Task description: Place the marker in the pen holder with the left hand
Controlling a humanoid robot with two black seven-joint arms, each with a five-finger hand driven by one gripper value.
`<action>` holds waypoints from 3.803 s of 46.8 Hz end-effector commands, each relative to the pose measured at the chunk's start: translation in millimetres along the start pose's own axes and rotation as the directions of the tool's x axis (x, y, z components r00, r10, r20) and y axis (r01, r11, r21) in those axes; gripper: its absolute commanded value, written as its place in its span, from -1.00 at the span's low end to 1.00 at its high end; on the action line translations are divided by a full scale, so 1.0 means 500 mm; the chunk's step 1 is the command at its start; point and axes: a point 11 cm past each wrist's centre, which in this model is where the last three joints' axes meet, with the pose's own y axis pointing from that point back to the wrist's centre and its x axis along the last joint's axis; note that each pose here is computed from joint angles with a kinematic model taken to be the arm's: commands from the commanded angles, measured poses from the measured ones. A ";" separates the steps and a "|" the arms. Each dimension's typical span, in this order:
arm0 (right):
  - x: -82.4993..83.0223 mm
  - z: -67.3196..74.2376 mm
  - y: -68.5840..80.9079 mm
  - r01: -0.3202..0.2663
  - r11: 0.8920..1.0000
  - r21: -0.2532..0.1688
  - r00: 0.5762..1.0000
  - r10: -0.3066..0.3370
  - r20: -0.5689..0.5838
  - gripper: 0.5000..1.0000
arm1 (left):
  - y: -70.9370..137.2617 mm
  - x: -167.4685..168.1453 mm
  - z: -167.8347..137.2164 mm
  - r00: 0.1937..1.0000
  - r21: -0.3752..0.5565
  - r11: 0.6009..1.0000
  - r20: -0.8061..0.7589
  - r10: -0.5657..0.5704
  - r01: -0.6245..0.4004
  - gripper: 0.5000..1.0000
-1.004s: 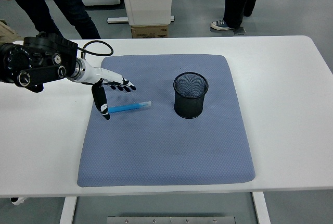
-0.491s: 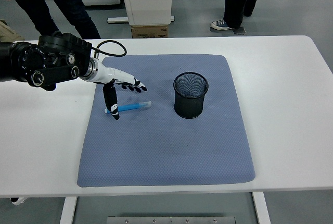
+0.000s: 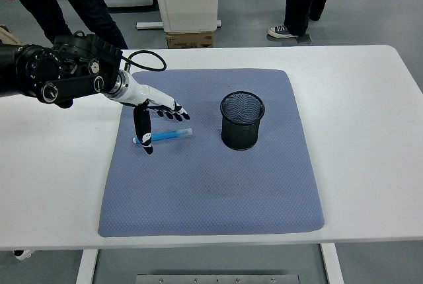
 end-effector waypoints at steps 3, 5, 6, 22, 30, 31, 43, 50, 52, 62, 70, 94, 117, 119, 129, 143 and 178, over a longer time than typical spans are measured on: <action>0.000 -0.001 0.000 0.000 1.000 0.001 1.000 0.000 0.000 1.00 | -0.003 -0.003 -0.001 1.000 0.012 1.000 0.004 -0.004 0.004 1.00; 0.000 -0.001 0.000 0.000 1.000 0.001 1.000 0.000 0.000 1.00 | -0.004 -0.004 -0.005 1.000 0.027 1.000 0.003 -0.003 0.003 1.00; 0.000 0.001 0.000 0.000 1.000 -0.001 1.000 0.000 0.000 1.00 | -0.005 -0.005 -0.007 1.000 0.033 0.999 0.002 -0.005 0.004 1.00; 0.000 -0.001 0.000 0.000 1.000 0.001 1.000 0.000 0.000 1.00 | -0.015 -0.011 -0.005 1.000 0.052 0.999 0.009 -0.009 0.009 1.00; 0.000 -0.001 0.000 0.000 1.000 0.001 1.000 0.000 0.000 1.00 | -0.020 -0.014 0.003 1.000 0.048 0.999 0.016 -0.016 0.015 1.00; 0.000 -0.001 0.000 0.000 1.000 0.001 1.000 0.000 0.000 1.00 | -0.021 -0.014 0.004 1.000 0.047 0.999 0.017 -0.017 0.016 1.00; 0.000 -0.001 0.000 0.000 1.000 0.001 1.000 0.000 0.000 1.00 | -0.033 -0.021 0.020 0.999 0.036 0.999 0.030 -0.026 0.025 1.00; 0.000 -0.001 0.000 0.000 1.000 0.001 1.000 0.000 0.000 1.00 | -0.040 -0.027 0.027 0.999 0.031 0.999 0.035 -0.036 0.034 1.00; 0.000 -0.001 0.000 0.000 1.000 0.001 1.000 0.000 0.000 1.00 | -0.041 -0.027 0.028 0.999 0.031 0.999 0.037 -0.035 0.034 1.00; 0.000 -0.001 0.000 0.000 1.000 0.001 1.000 0.000 0.000 1.00 | -0.048 -0.030 0.031 0.999 0.026 0.999 0.039 -0.023 0.022 1.00; 0.000 -0.001 0.000 0.000 1.000 0.001 1.000 0.000 0.000 1.00 | -0.051 -0.031 0.039 0.999 0.018 1.000 0.044 -0.024 0.024 1.00; 0.000 -0.001 0.000 0.000 1.000 0.001 1.000 0.000 0.000 1.00 | -0.046 -0.027 0.045 0.998 0.015 0.999 0.045 -0.036 0.035 1.00; 0.000 0.001 0.000 0.000 1.000 -0.001 1.000 0.000 0.000 1.00 | -0.032 -0.019 0.030 0.996 0.074 0.996 0.069 -0.061 0.056 1.00; 0.000 0.001 0.000 0.000 1.000 -0.001 1.000 0.000 0.000 1.00 | -0.032 -0.020 0.028 0.996 0.085 0.995 0.069 -0.062 0.056 1.00; 0.000 -0.001 0.000 0.000 1.000 0.001 1.000 0.000 0.000 1.00 | -0.032 -0.023 0.017 0.995 0.119 0.991 0.076 -0.070 0.061 1.00; 0.000 0.001 0.000 0.000 1.000 -0.001 1.000 0.000 0.000 1.00 | -0.036 -0.026 0.020 0.995 0.116 0.991 0.077 -0.071 0.062 0.86; 0.000 -0.001 0.000 0.000 1.000 0.001 1.000 0.000 0.000 1.00 | -0.044 -0.034 0.024 0.994 0.112 0.991 0.081 -0.077 0.068 -0.02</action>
